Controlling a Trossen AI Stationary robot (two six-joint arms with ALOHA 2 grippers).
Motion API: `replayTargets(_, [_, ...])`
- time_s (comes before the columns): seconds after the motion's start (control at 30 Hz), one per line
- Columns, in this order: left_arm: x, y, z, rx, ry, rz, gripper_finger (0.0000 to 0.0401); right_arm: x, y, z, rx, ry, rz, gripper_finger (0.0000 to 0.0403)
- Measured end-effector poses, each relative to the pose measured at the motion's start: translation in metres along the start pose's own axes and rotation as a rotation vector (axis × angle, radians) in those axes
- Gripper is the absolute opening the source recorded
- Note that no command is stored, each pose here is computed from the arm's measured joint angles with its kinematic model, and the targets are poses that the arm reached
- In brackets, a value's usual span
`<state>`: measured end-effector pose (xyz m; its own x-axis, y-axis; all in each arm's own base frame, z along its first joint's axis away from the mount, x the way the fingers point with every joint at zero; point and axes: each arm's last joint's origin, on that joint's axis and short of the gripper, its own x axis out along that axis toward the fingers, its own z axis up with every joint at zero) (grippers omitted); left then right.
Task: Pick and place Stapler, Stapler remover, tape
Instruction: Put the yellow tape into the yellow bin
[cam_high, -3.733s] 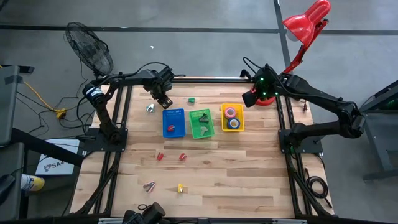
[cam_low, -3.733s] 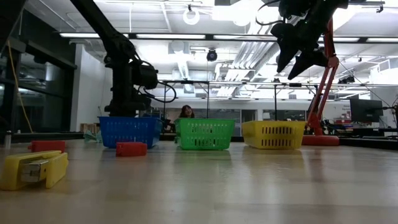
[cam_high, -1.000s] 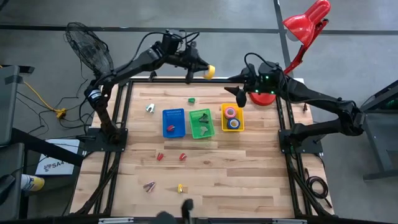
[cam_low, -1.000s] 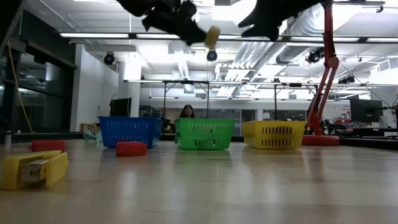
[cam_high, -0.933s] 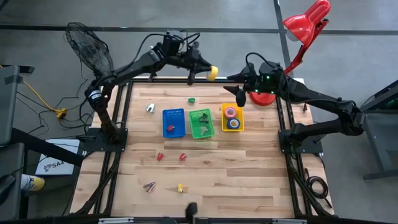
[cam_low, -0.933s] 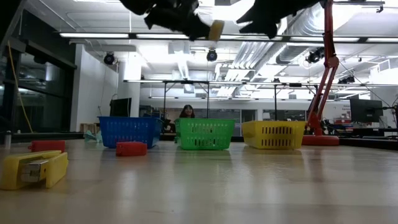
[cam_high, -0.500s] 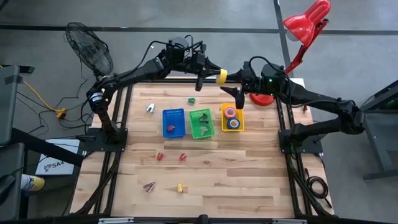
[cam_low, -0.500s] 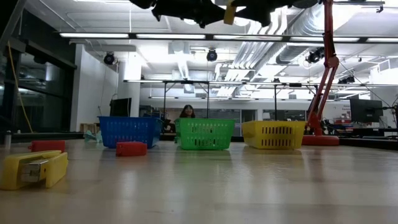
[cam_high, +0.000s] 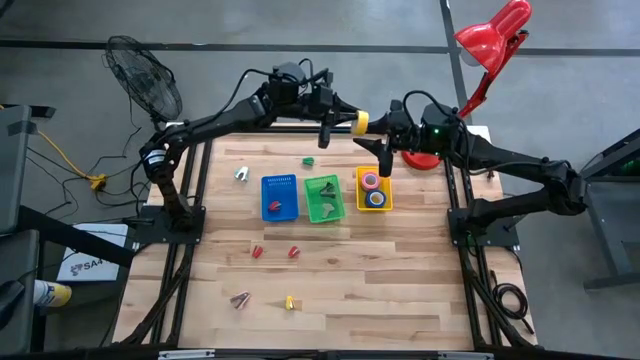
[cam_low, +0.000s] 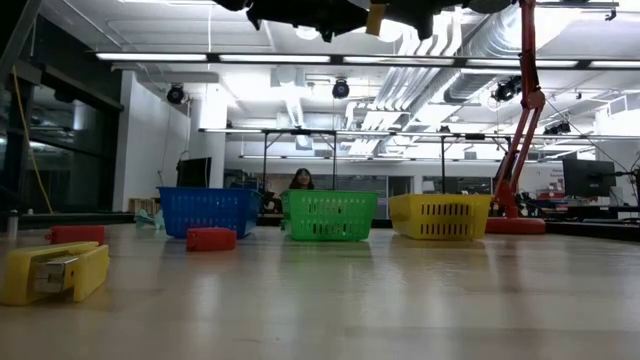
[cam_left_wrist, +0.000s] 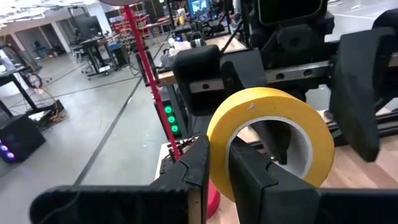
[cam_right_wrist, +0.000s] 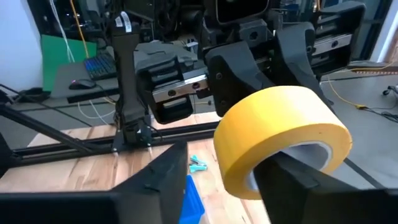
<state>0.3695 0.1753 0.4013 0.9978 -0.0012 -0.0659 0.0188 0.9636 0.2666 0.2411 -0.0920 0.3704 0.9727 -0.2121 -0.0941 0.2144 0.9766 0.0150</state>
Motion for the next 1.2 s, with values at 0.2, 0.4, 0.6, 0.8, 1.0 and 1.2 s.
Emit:
replayTargets(0.2, [0.0, 0.0, 0.0, -0.011, 0.003, 0.002, 0.004, 0.0, 0.0, -0.001, 0.03, 0.008, -0.001, 0.009])
replayTargets(0.4, [0.0, 0.0, -0.001, -0.02, 0.008, -0.006, 0.004, 0.0, 0.0, -0.002, 0.03, 0.021, 0.007, 0.0033])
replayTargets(0.6, [0.0, -0.001, -0.002, -0.026, 0.019, -0.012, 0.0046, 0.0, 0.0, -0.003, 0.068, 0.036, 0.005, 0.0033])
replayTargets(0.8, [-0.001, 0.001, -0.005, 0.009, 0.054, 0.041, 0.0118, 0.0, -0.001, -0.008, 0.101, 0.082, -0.018, 0.0033])
replayTargets(1.0, [-0.003, 0.005, -0.006, 0.013, 0.057, 0.057, 0.0204, -0.002, -0.002, -0.017, 0.141, 0.176, -0.068, 0.0033])
replayTargets(1.2, [-0.021, 0.02, -0.01, -0.025, 0.135, 0.098, 0.0228, -0.006, -0.003, -0.033, 0.228, 0.337, -0.146, 0.0033])
